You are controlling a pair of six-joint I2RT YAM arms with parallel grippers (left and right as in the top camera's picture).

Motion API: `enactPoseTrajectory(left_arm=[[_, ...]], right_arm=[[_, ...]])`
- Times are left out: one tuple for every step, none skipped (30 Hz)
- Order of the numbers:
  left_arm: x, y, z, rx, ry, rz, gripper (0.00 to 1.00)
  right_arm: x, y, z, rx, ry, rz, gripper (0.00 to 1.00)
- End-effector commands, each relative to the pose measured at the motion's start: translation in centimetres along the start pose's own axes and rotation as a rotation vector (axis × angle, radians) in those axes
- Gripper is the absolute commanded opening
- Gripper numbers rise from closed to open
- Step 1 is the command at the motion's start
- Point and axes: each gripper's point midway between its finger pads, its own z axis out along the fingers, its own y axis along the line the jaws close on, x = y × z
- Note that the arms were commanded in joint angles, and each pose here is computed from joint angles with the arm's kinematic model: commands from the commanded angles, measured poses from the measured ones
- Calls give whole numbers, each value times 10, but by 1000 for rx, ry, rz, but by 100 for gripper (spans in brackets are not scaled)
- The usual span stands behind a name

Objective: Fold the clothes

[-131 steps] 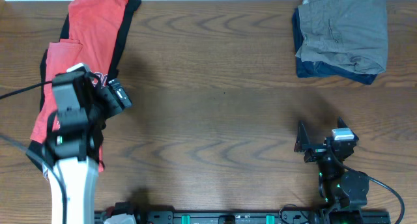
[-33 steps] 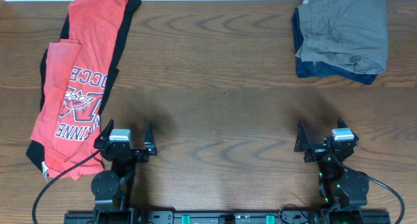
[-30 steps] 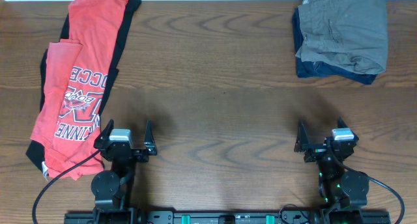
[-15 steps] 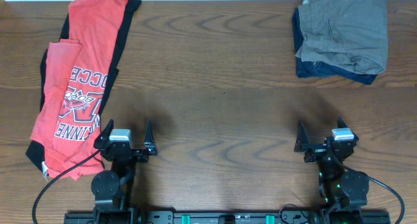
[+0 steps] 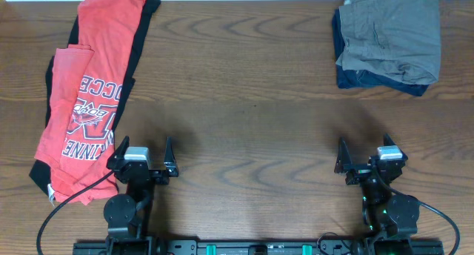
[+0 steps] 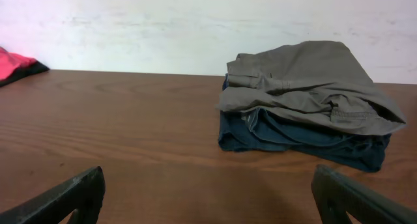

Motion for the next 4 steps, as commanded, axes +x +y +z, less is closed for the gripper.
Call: enactPoseTrajectory(left_arm=[[15, -3, 0, 18, 47, 10, 98], [15, -3, 0, 18, 47, 10, 98], [15, -3, 0, 18, 47, 10, 98], [15, -3, 0, 18, 47, 10, 98]], right_arm=[[0, 2, 0, -10, -3, -11, 99], [0, 2, 0, -10, -3, -11, 99], [0, 2, 0, -10, -3, -11, 99], [0, 2, 0, -10, -3, -11, 99]])
